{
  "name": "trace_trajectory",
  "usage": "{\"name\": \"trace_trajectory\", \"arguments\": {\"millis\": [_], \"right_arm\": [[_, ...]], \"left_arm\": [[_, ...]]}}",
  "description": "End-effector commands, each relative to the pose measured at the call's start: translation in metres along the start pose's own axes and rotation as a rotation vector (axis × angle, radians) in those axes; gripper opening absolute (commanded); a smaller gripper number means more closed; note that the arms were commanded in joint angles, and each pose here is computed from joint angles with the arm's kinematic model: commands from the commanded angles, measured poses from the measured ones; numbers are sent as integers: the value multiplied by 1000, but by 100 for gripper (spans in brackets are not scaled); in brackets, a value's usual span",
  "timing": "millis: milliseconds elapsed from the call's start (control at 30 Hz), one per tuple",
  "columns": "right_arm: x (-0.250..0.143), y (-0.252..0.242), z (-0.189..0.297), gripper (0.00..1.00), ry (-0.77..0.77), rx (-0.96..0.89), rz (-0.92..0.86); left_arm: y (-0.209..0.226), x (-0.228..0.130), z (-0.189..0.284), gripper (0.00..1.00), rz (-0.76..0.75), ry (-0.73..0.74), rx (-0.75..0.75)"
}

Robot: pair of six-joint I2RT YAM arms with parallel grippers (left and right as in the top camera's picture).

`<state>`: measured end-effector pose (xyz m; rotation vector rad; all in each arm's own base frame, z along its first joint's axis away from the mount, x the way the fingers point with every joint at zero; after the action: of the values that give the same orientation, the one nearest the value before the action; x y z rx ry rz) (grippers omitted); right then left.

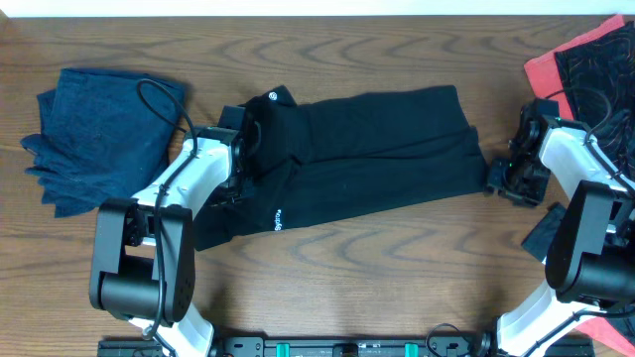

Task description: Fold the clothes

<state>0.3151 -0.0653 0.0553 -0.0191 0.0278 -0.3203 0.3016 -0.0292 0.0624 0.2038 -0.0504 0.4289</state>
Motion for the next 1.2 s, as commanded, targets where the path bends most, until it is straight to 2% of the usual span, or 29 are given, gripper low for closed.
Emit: {"name": "trace_trajectory", "arguments": {"millis": [0, 33, 67, 100, 133, 167, 267, 400, 600, 800, 1000, 1167], "right_arm": [[12, 22, 18, 50, -101, 162, 43], [17, 27, 24, 37, -141, 199, 48], [23, 31, 33, 19, -189, 234, 55], [29, 34, 39, 7, -229, 258, 61], [34, 37, 45, 4, -270, 277, 68], [38, 39, 48, 6, -293, 291, 73], [37, 39, 46, 19, -290, 284, 76], [27, 29, 32, 27, -219, 192, 55], [17, 20, 5, 29, -156, 120, 20], [16, 20, -14, 32, -189, 125, 21], [19, 30, -22, 33, -244, 206, 56], [17, 37, -21, 31, -232, 262, 71]], "left_arm": [[3, 2, -5, 6, -14, -7, 27], [3, 2, -5, 6, -13, -10, 26], [3, 3, -5, 6, -13, -11, 25], [3, 3, -5, 6, -12, -12, 24], [3, 3, -5, 6, -12, -13, 24], [3, 3, -5, 6, -12, -13, 23], [3, 3, -5, 6, -12, -12, 24], [3, 3, -5, 6, -13, -12, 23], [2, 4, -5, 6, -11, -19, 19], [2, 4, -5, 6, -11, -19, 19], [2, 4, -5, 6, -11, -19, 19], [2, 4, -5, 6, -10, -20, 18]]}}
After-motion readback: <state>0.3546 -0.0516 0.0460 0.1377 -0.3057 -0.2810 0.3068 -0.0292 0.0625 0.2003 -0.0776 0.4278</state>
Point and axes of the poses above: each gripper's point midway between its finger pads, its own z axis back along the fingers, its own y axis along the line the jaws close on, x = y × z, the point moved 5 cm from there along z, back along the fingers, and after that the axes turned 6 degrees about z, right-handed, at the moved point
